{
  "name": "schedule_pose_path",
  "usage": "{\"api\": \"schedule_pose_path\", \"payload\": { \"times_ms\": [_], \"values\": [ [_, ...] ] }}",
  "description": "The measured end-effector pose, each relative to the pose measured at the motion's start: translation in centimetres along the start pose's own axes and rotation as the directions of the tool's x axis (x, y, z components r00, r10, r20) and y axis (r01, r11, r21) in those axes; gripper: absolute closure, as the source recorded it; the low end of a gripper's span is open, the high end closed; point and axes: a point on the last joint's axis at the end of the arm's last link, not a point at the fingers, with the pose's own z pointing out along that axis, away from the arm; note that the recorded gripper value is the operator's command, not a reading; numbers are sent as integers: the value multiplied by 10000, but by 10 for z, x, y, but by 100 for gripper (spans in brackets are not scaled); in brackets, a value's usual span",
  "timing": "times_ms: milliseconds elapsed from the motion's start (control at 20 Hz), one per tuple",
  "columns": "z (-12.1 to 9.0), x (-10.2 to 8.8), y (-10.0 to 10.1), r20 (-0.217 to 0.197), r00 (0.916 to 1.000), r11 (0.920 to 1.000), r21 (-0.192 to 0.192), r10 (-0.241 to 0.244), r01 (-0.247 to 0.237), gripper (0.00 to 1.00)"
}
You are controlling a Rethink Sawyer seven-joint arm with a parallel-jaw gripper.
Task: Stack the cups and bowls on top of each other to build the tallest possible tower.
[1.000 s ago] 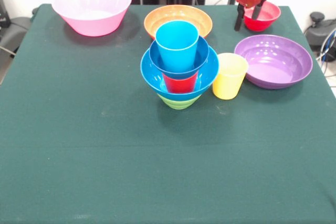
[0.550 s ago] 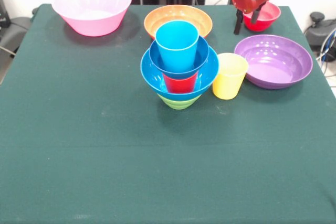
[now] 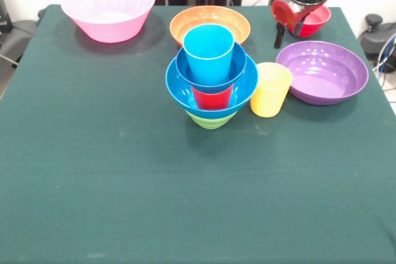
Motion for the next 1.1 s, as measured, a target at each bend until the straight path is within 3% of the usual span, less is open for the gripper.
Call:
{"api": "schedule_pose_path", "payload": {
  "times_ms": [750, 1100],
  "values": [
    [-2, 19, 19, -277, 9992, 9996, -43, -271, 270, 0],
    [18, 39, 32, -124, 9967, 9964, 244, -808, 811, 0]
  ]
}}
